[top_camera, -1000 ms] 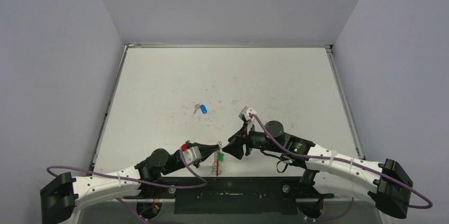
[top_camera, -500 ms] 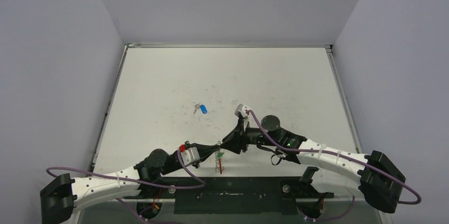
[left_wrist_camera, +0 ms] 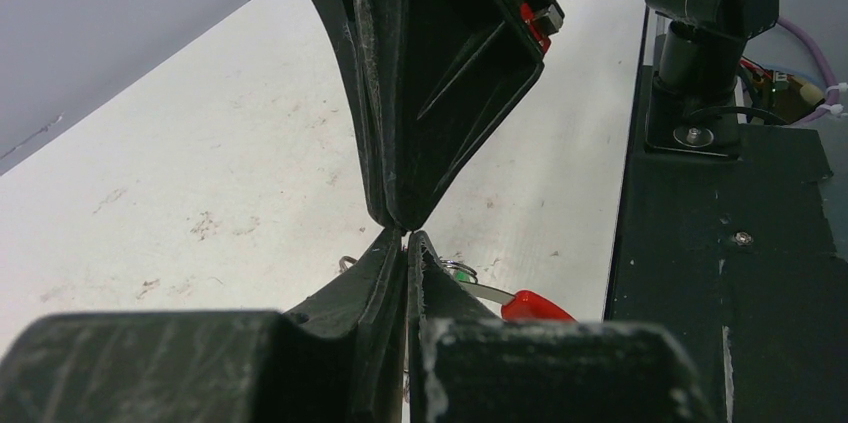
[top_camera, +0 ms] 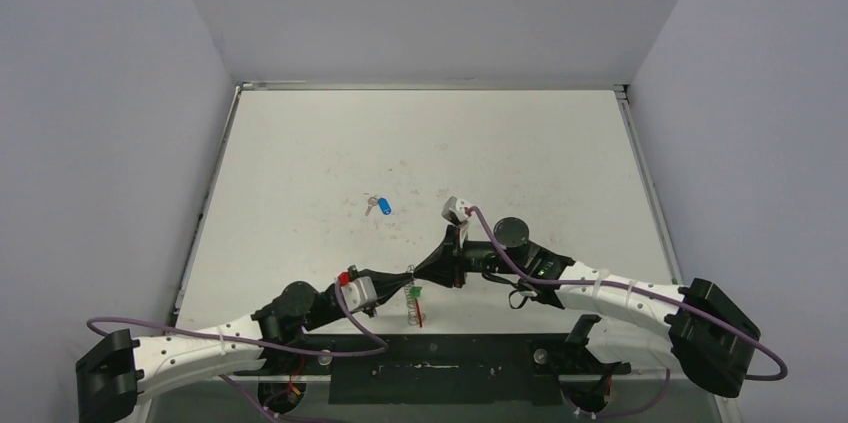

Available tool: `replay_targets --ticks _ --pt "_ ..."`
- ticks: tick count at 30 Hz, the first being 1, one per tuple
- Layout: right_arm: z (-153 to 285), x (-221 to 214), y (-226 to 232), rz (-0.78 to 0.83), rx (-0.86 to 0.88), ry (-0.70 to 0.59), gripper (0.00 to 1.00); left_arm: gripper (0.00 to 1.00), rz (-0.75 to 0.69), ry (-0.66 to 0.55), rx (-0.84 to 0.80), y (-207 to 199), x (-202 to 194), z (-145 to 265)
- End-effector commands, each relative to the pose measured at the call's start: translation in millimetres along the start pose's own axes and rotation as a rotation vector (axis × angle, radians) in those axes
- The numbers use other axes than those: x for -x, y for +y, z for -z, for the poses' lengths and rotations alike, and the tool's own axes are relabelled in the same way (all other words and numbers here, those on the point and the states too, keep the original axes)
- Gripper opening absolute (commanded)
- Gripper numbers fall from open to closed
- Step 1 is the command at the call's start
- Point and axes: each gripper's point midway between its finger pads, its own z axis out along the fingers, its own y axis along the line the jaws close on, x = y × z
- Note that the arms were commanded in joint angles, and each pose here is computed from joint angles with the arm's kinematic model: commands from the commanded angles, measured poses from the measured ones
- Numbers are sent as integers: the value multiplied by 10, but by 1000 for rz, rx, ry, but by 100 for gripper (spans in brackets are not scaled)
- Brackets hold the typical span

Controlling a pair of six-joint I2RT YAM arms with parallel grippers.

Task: Put the keys on the keyring

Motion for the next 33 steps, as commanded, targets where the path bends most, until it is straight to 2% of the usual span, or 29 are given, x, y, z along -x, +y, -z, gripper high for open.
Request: replay_targets --ticks 1,4,9,12,17,21,25,33 --pt "56 109 -68 11 -32 -46 10 0 25 -28 28 25 6 39" --pt "138 125 -150 0 -86 -49 17 0 18 -1 41 54 -15 40" --pt "343 195 -284 -3 -195 -79 33 0 -29 131 109 236 38 31" --pt "458 210 -378 -15 -267 -87 44 0 -74 232 165 383 55 102" --pt "607 197 -521 -45 -357 -79 59 0 -195 426 159 505 102 310" --pt "662 157 -600 -85 -387 -72 69 0 -292 496 119 555 258 369" --pt "688 112 -651 -125 -403 -78 76 0 -383 542 37 532 287 258" --pt "816 -19 -802 -210 -479 -90 94 0 -402 648 -212 183 -364 -273"
